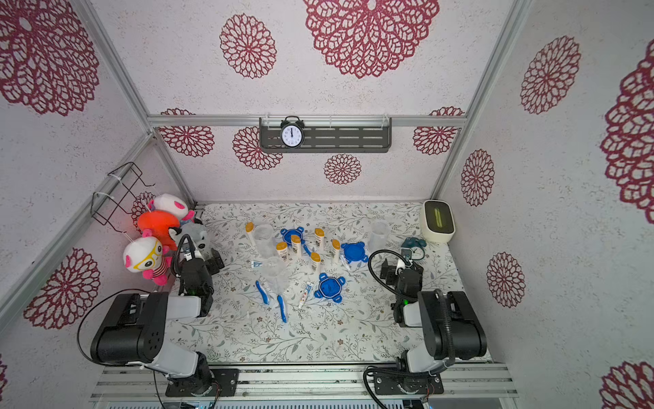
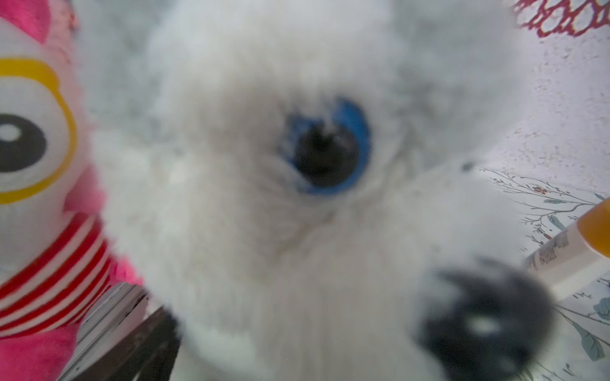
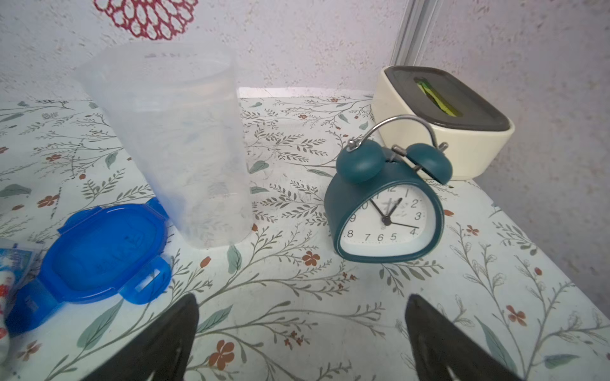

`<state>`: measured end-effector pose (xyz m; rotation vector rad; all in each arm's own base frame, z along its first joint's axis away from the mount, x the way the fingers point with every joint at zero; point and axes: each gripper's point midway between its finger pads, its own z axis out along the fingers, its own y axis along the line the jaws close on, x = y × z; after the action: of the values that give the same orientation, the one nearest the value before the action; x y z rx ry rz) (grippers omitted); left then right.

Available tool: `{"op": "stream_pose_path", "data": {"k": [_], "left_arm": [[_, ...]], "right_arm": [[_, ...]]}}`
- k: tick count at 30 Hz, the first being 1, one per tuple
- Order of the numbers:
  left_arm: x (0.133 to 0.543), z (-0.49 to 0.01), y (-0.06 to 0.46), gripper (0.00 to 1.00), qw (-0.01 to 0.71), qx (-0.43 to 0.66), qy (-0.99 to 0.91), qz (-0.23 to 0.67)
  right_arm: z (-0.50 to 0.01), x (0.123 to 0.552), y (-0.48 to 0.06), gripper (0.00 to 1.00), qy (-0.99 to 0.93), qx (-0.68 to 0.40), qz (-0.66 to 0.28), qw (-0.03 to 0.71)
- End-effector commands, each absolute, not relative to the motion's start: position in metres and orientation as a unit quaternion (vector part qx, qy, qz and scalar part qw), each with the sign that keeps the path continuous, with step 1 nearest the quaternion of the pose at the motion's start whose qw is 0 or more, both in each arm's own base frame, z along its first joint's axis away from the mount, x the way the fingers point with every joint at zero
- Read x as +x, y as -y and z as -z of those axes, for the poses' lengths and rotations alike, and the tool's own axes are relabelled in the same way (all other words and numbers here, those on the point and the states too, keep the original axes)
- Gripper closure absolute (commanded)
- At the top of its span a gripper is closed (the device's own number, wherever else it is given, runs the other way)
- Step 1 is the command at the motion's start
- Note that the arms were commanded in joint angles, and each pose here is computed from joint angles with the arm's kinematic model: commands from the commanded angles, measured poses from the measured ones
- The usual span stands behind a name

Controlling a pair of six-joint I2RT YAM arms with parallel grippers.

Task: Pack away toiletry kits
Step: Pick up the distractor from the center of the board.

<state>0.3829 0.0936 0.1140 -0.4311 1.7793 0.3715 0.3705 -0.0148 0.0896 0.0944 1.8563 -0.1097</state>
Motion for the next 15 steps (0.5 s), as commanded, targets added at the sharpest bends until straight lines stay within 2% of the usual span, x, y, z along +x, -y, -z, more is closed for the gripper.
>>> {"op": "stream_pose_path", "data": {"k": [1,15], "left_arm": [[0.3888,-0.1251,-0.0975,0.02,0.609,-0.185,-0.753,-0.167],[0.3889,-0.1252,-0.0976,0.02,0.608,-0.185,-0.754,-0.165]], "right_arm": [[-0.1116,0.3798,0.0199,0.01,-0.774,0.047,0.055,0.628],[-0.1118,0.3801,0.0199,0.01,-0.775,0.047,0.054,0.628]]}}
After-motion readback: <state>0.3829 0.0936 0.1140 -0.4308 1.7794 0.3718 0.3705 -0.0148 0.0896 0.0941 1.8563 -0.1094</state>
